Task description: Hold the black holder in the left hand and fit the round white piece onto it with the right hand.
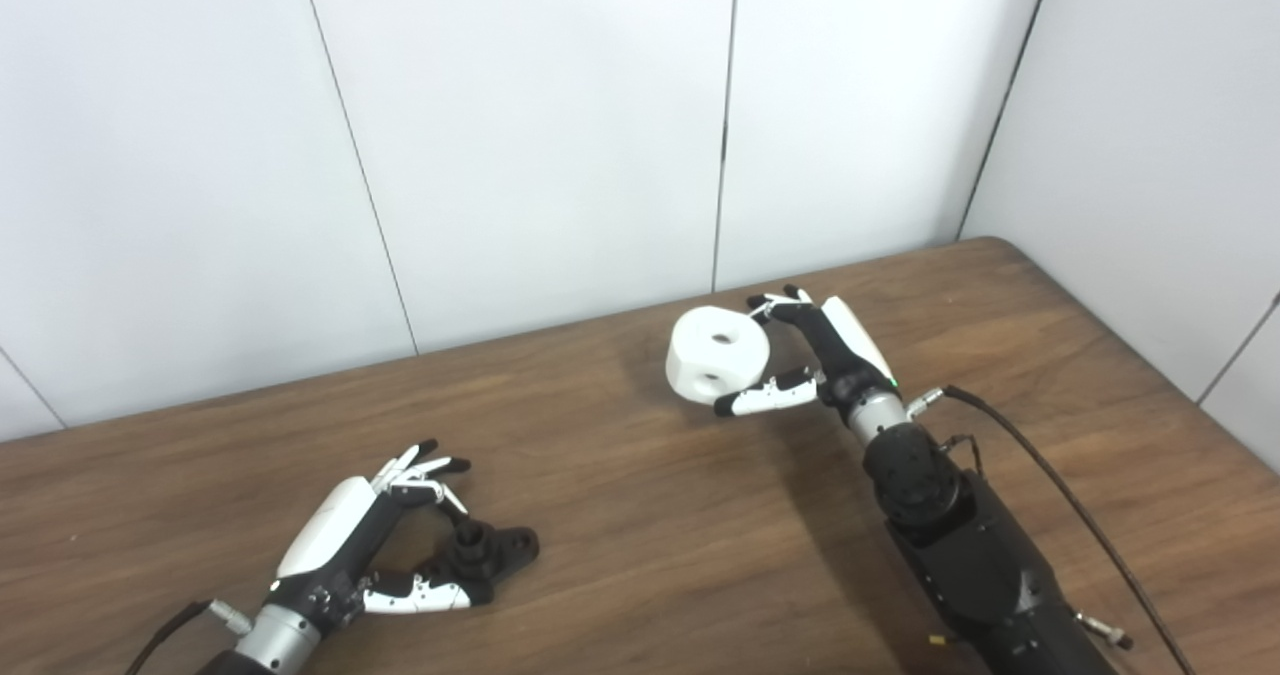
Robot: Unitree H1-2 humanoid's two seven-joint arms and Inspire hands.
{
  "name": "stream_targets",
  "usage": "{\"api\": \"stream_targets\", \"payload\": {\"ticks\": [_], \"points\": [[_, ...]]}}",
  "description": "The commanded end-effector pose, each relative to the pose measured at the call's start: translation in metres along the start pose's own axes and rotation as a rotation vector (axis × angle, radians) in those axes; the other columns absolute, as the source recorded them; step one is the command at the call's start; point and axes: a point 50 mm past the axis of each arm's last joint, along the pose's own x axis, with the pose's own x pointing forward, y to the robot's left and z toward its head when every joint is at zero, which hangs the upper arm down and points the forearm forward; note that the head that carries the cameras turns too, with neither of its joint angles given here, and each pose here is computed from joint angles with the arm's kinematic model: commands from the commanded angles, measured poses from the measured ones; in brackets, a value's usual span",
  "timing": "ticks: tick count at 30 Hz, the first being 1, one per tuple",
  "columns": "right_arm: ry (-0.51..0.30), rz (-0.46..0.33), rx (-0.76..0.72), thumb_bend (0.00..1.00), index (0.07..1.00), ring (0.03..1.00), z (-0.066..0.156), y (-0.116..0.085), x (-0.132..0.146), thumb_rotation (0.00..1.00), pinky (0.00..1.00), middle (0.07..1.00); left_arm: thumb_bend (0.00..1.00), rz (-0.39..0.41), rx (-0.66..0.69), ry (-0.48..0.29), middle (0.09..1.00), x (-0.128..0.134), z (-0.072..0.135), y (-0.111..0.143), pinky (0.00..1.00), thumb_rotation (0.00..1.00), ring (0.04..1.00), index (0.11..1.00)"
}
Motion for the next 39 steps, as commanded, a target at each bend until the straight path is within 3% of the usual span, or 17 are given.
{"api": "stream_targets", "payload": {"ticks": [1,13,39], "points": [[-0.098,-0.023,-0.002,0.52,0.486,1.000,0.031,-0.012,0.009,0.16,1.00,0.856,0.52,0.002,0.007,0.017,0.875,-0.001,-0.005,0.001,1.00,0.05,1.000,0.482],[-0.216,0.125,-0.011,0.52,0.486,1.000,0.081,-0.007,-0.001,0.16,1.00,0.863,0.52,-0.029,0.025,0.050,0.871,0.007,0.001,-0.011,1.00,0.05,1.000,0.482],[-0.368,0.375,0.016,0.52,0.484,1.000,0.133,0.027,-0.010,0.16,1.00,0.860,0.52,-0.045,0.031,0.064,0.880,0.013,0.012,-0.027,1.00,0.05,1.000,0.482]]}}
